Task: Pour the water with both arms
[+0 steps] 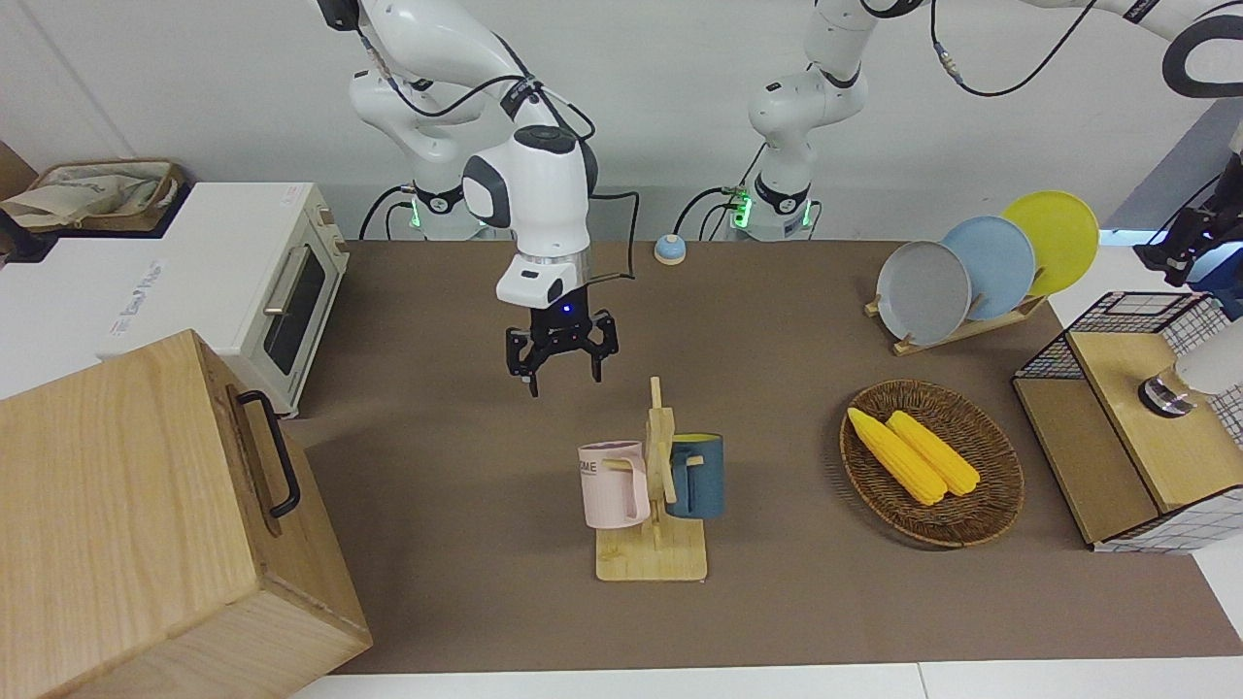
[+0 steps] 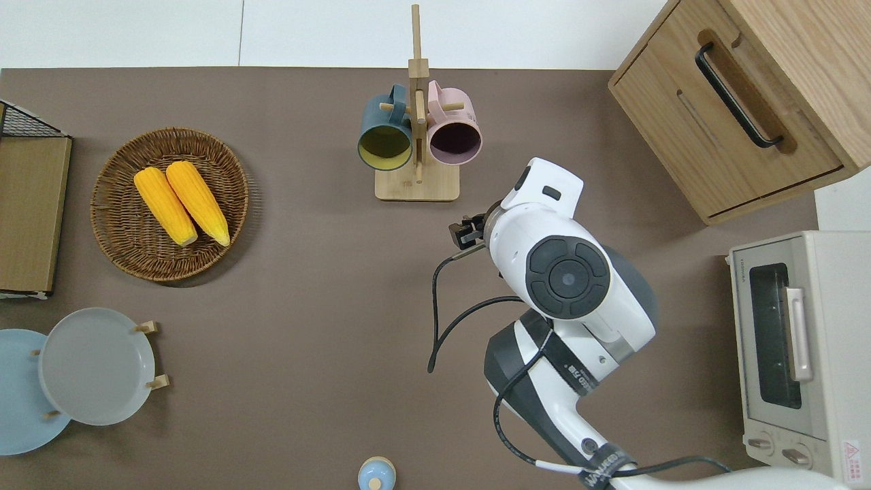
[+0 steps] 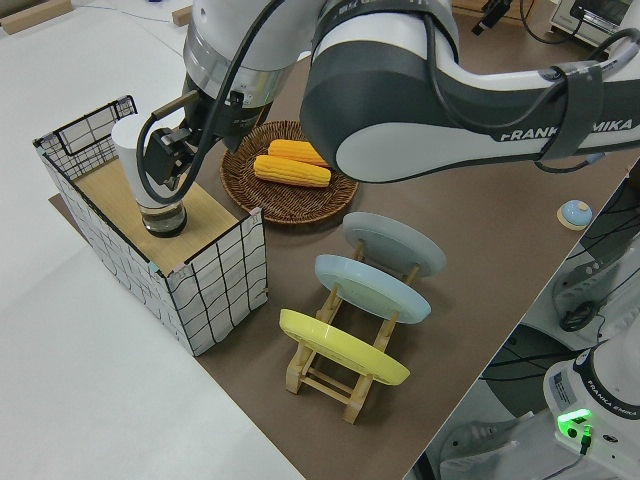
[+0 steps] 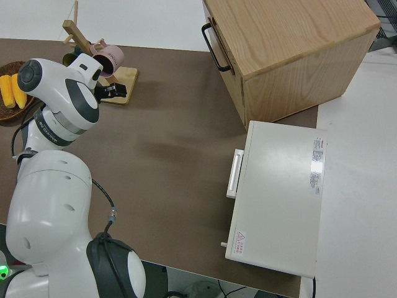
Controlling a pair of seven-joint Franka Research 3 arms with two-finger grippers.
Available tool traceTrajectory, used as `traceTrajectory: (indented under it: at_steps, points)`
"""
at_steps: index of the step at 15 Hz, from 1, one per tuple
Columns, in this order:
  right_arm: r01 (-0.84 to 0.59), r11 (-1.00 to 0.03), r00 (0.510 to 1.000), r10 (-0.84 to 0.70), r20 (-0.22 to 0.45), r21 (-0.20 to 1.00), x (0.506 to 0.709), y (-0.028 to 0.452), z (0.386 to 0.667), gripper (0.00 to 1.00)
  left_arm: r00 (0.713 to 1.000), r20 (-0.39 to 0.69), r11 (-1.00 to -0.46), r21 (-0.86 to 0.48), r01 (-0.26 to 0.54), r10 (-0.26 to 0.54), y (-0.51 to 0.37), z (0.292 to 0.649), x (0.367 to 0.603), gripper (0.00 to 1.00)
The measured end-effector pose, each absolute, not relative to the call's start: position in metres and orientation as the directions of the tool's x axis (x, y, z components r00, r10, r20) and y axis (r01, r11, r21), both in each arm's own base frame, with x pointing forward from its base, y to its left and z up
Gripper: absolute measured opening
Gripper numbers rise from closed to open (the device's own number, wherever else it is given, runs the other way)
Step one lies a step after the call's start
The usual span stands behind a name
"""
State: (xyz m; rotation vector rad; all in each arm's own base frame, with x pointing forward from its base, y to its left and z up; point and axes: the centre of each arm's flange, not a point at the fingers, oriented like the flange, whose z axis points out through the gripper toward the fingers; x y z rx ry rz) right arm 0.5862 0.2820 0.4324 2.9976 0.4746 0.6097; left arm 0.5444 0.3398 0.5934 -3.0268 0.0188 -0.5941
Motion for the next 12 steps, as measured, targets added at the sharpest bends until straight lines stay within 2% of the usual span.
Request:
traceTrajectory:
  at_steps: [3,6,9,12]
  points:
    - [0.296,-0.950,0.860,0.308,0.407,0.095,0.594,0.281,0.426,0.98,0.878,0.478,-0.999,-0.032,-0.001,-0.016,0.347,0.561,0.549,1.00]
    - [0.294,-0.952,0.844,0.300,0.445,0.084,0.603,0.278,0.431,0.98,0.829,0.559,-1.000,0.021,-0.021,-0.006,0.355,0.532,0.550,1.00]
    - [0.301,-0.948,0.823,0.311,0.476,0.099,0.615,0.280,0.443,0.98,0.799,0.601,-0.999,0.029,-0.031,-0.008,0.367,0.518,0.549,1.00]
    - [0.313,-0.942,0.801,0.332,0.497,0.124,0.628,0.280,0.447,0.97,0.775,0.632,-1.000,0.006,-0.001,0.003,0.371,0.515,0.553,1.00]
